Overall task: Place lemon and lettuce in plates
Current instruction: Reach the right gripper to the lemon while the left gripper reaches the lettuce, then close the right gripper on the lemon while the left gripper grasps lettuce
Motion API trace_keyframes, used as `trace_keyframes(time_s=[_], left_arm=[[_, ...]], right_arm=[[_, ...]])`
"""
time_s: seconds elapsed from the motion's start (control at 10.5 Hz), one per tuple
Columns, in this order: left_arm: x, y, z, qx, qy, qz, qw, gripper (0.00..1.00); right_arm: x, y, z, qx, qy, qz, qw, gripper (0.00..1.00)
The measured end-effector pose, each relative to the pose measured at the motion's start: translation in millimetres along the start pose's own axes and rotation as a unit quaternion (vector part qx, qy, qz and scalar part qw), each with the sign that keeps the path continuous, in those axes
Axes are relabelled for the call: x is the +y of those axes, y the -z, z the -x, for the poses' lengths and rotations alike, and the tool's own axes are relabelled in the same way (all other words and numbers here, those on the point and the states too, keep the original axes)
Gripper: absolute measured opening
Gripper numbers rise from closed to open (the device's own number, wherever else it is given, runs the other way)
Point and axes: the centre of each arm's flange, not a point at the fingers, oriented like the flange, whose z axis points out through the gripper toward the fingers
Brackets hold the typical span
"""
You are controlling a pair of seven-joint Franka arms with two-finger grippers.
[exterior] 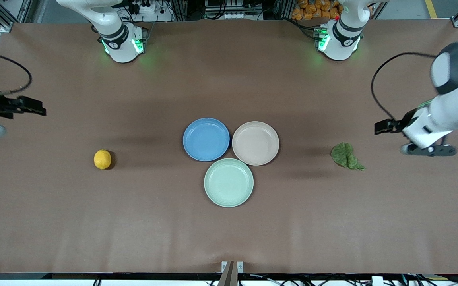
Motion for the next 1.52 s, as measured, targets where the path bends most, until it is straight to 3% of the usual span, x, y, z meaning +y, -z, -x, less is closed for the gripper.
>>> trace_keyframes(time_s=[0.48, 0.95, 1.24, 1.43, 1.52], left_arm=[[-10.3, -149.2, -47.5, -0.03, -0.015, -0.011, 0.999, 1.0], [23.4, -195.7, -57.3, -0.04, 0.004, -0.009, 0.999, 1.0], [24.7, -213.8, -59.9, -0.042, 0.008, -0.007, 0.999, 0.92], [24.5, -224.1, -60.2, -0.047, 0.019, -0.007, 0.999, 0.8], [24.7, -225.6, -60.4, -0.047, 0.021, -0.007, 0.999, 0.65]], right_arm=[[1.5, -113.8, -35.5, 0.009, 0.003, 0.002, 1.0, 1.0], [-4.2, -201.7, -45.0, 0.03, 0.003, -0.002, 1.0, 1.0], [-12.2, -249.0, -47.8, 0.049, -0.003, -0.012, 0.999, 1.0], [-17.6, -272.9, -51.2, 0.063, 0.001, -0.007, 0.998, 1.0], [-18.6, -282.5, -53.5, 0.067, 0.002, -0.005, 0.998, 1.0]])
